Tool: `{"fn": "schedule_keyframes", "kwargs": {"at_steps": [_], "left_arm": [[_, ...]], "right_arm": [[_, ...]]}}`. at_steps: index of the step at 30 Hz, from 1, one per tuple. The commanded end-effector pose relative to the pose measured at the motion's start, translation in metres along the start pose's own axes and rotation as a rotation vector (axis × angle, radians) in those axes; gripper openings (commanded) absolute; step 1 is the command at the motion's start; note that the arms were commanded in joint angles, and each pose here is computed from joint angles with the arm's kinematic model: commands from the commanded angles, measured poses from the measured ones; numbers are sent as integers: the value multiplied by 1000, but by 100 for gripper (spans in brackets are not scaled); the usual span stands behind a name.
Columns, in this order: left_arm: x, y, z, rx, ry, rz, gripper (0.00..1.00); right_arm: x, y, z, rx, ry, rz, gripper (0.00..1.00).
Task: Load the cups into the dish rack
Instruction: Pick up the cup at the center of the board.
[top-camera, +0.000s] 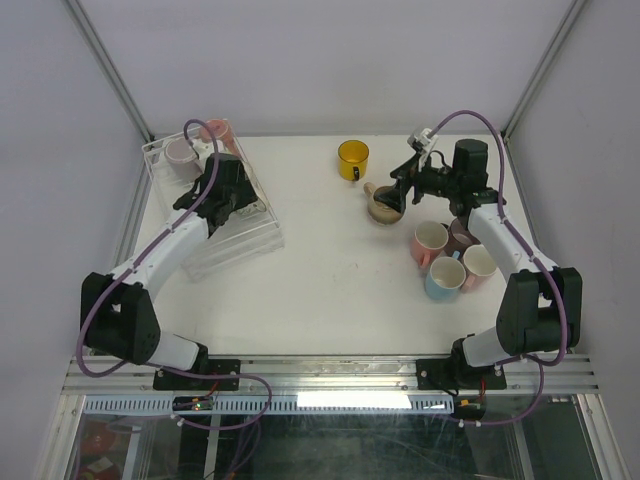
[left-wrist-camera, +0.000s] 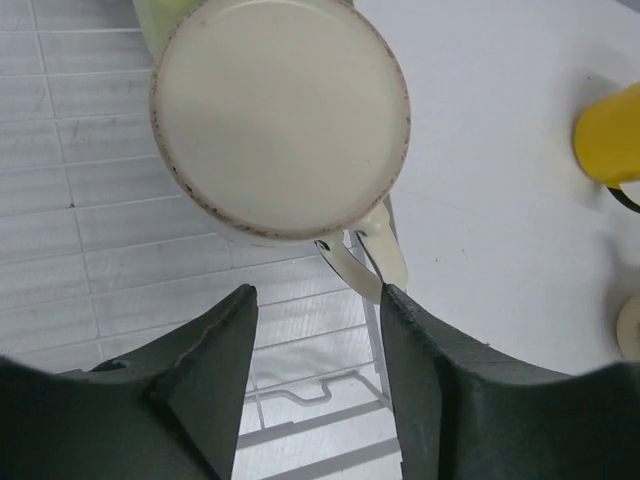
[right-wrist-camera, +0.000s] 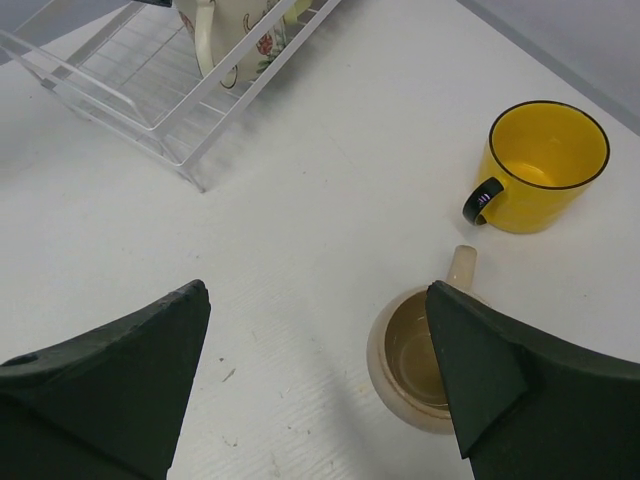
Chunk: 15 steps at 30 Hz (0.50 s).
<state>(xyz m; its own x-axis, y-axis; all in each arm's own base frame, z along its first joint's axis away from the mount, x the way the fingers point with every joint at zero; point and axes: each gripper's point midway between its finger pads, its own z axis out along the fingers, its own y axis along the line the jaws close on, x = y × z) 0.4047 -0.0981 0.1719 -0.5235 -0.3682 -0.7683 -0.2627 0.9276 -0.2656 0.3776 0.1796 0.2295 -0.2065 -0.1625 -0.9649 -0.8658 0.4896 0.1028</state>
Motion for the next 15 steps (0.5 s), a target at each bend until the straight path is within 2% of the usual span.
{"fn": "schedule_keyframes", "kwargs": {"at_steps": [1, 6, 10, 12, 15], "left_arm": [[-22, -8, -29, 91, -65, 17, 53], [-42, -15, -51, 150, -125, 17, 67], [-65, -21, -72, 198, -214, -17, 84], [-76, -23, -82, 224, -263, -44, 96], [-92, -28, -98, 293, -337, -89, 99]], "right_arm": [[-39, 13, -12, -37, -59, -87, 92], [-41, 20, -15, -68, -41, -89, 92], [-43, 22, -18, -74, -17, -95, 92], [-42, 21, -20, -68, 3, -102, 92], [-41, 17, -23, -51, 43, -110, 92]]}}
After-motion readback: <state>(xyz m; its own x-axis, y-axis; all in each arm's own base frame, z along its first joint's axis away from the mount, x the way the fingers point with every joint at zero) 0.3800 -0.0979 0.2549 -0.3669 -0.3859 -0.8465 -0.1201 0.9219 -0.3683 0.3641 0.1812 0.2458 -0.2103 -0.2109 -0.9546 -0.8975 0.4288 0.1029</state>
